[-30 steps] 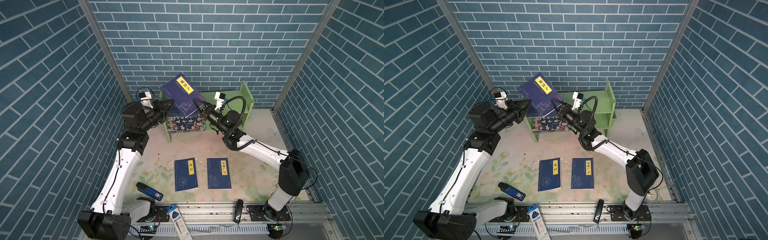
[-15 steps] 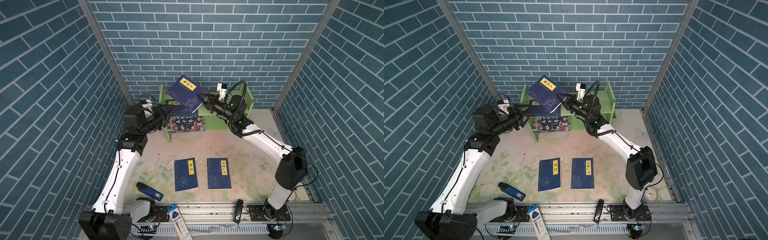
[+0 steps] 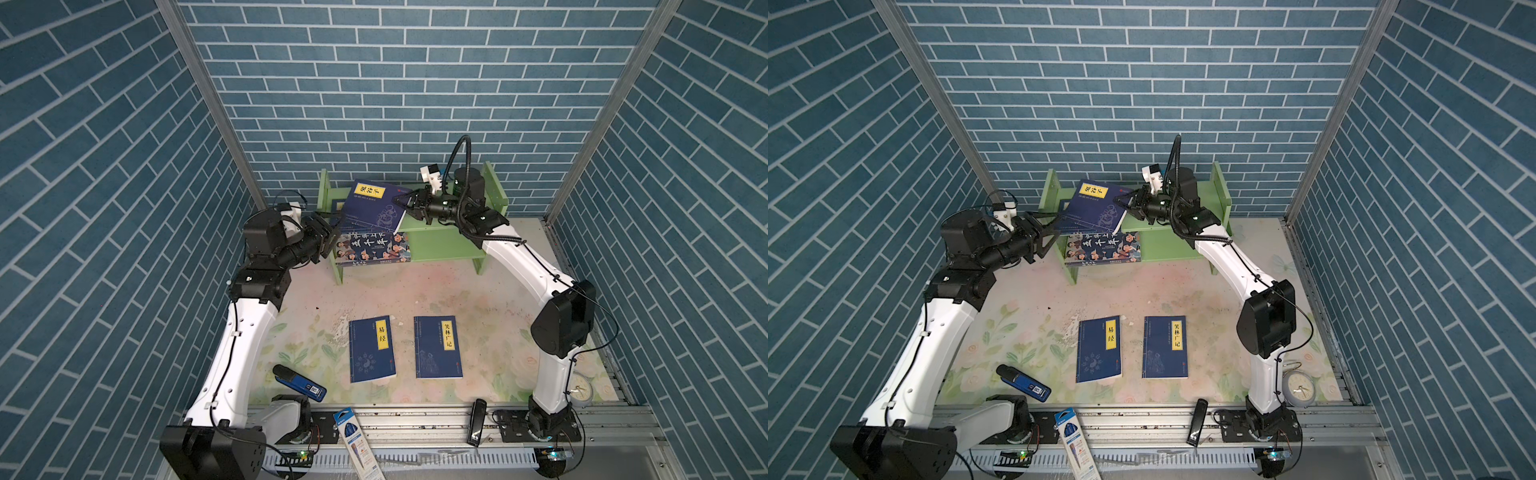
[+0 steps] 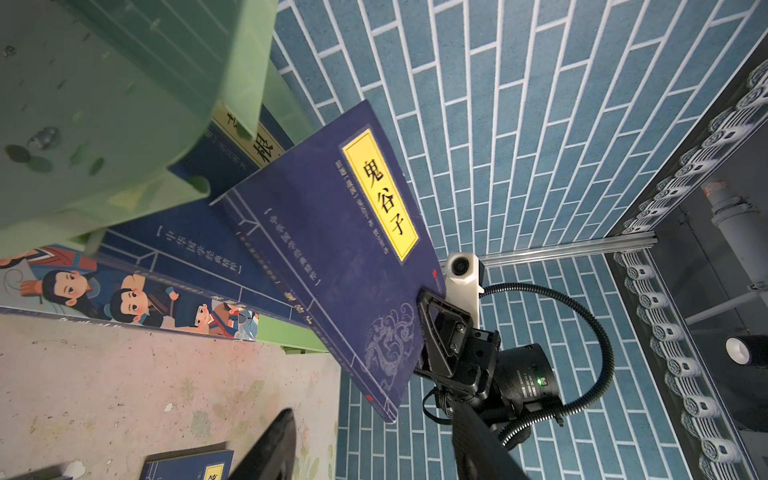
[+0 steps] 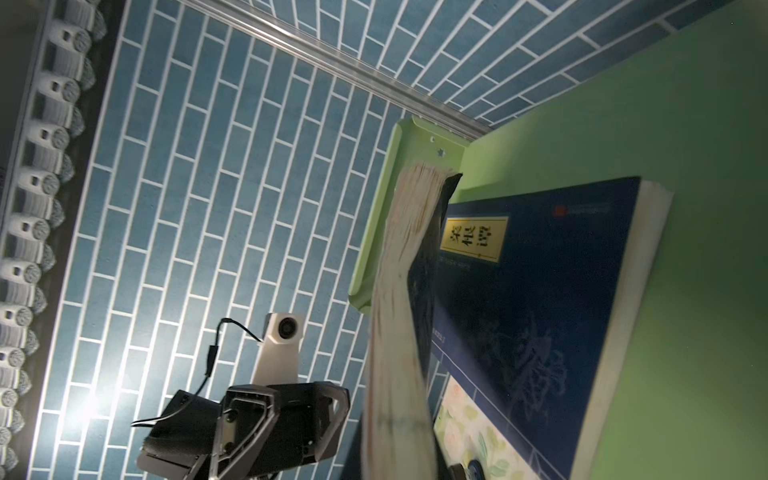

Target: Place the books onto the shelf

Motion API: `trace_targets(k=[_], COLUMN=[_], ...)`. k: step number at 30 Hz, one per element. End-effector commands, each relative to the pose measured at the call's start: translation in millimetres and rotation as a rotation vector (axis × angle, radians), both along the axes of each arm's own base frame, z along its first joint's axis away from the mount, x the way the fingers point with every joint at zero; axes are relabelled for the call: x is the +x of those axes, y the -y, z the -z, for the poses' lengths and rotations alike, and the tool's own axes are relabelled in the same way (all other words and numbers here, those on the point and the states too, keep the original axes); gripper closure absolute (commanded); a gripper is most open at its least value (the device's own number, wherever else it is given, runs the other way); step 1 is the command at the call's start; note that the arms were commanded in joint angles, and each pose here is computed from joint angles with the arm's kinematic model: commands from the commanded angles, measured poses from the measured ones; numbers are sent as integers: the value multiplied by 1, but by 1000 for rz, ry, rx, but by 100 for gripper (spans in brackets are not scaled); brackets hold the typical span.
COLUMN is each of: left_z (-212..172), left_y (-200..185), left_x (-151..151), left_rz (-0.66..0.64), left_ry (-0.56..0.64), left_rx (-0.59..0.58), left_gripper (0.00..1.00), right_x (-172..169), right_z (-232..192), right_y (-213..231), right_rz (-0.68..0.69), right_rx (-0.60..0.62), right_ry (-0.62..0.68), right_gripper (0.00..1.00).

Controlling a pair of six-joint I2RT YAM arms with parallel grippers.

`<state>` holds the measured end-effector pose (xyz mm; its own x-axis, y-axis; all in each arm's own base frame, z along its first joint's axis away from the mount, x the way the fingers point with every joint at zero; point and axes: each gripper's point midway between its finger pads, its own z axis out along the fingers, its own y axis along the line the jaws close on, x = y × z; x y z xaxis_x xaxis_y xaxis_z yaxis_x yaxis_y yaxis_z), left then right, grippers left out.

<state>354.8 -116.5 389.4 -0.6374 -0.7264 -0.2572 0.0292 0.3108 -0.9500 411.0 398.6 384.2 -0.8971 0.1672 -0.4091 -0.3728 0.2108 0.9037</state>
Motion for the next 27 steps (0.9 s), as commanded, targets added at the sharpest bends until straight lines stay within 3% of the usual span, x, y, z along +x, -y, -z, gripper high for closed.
trace_targets(k=[1,17,27], left_z=[-7,5,8], left_y=[-1,-1,1], left_x=[2,12,19], left_rz=[9,0,6], left_ry=[44,17,2], left_rx=[11,10,-15], left_gripper=[38,38,38], right_x=[-2,32,46], right_z=[3,36,40], right_y=[3,2,15], right_rz=[-53,-44,29], right_rx=[-46,-128,-187], right_ry=[30,-30,-35], right_gripper=[95,89,68])
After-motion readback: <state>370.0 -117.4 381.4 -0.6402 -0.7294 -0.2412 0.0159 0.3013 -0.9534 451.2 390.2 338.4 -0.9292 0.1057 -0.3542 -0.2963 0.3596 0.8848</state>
